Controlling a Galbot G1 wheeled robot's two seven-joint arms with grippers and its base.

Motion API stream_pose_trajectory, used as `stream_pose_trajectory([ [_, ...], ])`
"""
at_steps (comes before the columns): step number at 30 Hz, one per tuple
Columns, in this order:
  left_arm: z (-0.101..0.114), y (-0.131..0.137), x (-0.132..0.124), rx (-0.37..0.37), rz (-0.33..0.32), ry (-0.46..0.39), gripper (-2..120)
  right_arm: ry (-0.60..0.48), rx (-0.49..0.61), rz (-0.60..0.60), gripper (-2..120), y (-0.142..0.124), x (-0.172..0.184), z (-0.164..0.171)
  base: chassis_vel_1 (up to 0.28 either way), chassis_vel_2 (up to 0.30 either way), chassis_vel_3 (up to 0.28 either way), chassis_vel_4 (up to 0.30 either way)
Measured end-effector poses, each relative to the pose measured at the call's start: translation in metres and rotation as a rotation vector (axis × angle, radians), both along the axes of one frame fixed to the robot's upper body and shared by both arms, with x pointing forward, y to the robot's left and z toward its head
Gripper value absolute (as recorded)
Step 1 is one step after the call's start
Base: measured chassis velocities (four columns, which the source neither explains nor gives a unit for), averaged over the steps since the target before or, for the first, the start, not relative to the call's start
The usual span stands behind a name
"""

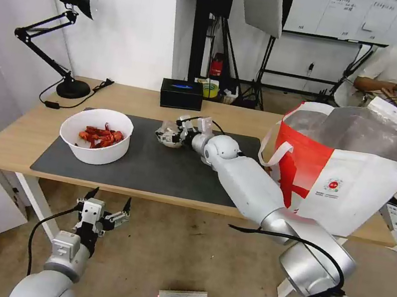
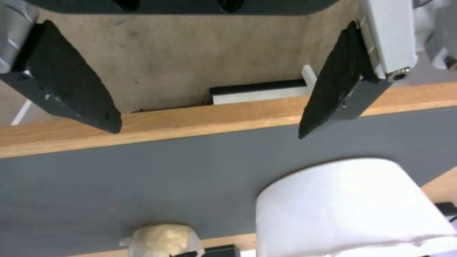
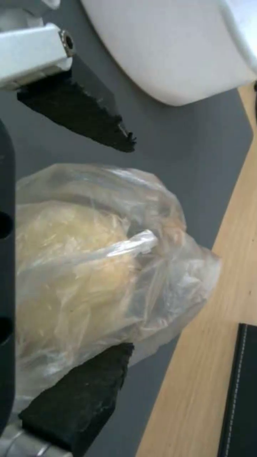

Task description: Pick up the trash from the table and place it into the takeout bag.

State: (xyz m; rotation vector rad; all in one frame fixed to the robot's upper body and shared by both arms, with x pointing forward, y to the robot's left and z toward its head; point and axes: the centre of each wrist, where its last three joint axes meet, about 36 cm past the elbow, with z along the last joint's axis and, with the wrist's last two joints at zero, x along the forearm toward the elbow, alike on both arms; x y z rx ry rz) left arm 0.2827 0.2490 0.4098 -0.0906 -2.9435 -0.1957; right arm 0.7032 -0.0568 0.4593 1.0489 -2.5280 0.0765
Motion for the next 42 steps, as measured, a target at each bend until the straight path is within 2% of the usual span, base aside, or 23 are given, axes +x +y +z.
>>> stream_pose_trajectory([
  [12,-0.001,-0.003,0.000,-0.006,0.001,0.002,100,0.013,-0.013,-0.002,99,-0.001,0.001,-0.009,0.000,0.000,0.000,0.000],
  [14,-0.001,-0.003,-0.001,-0.005,0.002,0.001,100,0.013,-0.012,-0.003,91,-0.001,0.001,-0.009,0.000,0.000,0.000,0.000],
  [15,-0.001,-0.003,-0.001,-0.005,0.002,0.001,100,0.013,-0.012,-0.003,91,-0.001,0.001,-0.009,0.000,0.000,0.000,0.000],
  [18,0.000,-0.002,-0.001,-0.004,0.005,-0.002,100,0.012,-0.011,-0.010,76,-0.004,0.001,-0.009,0.000,0.000,0.000,0.000],
  [19,0.000,-0.002,-0.001,-0.004,0.005,-0.002,100,0.012,-0.011,-0.010,76,-0.004,0.001,-0.009,0.000,0.000,0.000,0.000],
  [22,0.002,-0.002,-0.001,-0.003,0.006,-0.007,100,0.006,-0.010,-0.014,64,-0.008,0.002,-0.007,0.000,0.000,0.000,0.000],
  [23,0.002,-0.002,-0.001,-0.003,0.006,-0.007,100,0.006,-0.010,-0.014,64,-0.008,0.002,-0.007,0.000,0.000,0.000,0.000],
  [26,0.004,-0.002,-0.002,-0.003,0.006,-0.011,100,0.005,-0.008,-0.018,48,-0.013,0.000,-0.002,0.000,0.000,0.000,0.000],
  [27,0.004,-0.002,-0.002,-0.003,0.006,-0.011,100,0.005,-0.008,-0.018,48,-0.013,0.000,-0.002,0.000,0.000,0.000,0.000],
  [30,0.005,-0.002,-0.001,-0.003,0.005,-0.014,100,0.009,-0.010,-0.021,33,-0.020,-0.001,-0.001,0.000,0.000,0.000,0.000],
  [31,0.005,-0.002,-0.001,-0.003,0.005,-0.014,100,0.009,-0.010,-0.021,33,-0.020,-0.001,-0.001,0.000,0.000,0.000,0.000],
  [38,0.007,-0.002,-0.002,-0.004,0.005,-0.019,100,0.002,0.014,-0.033,5,-0.031,-0.006,0.010,0.000,0.000,0.000,0.000],
  [42,0.008,-0.002,-0.002,-0.005,0.005,-0.021,100,-0.013,0.038,-0.036,0,-0.038,-0.011,0.023,0.000,0.000,0.000,0.000],
])
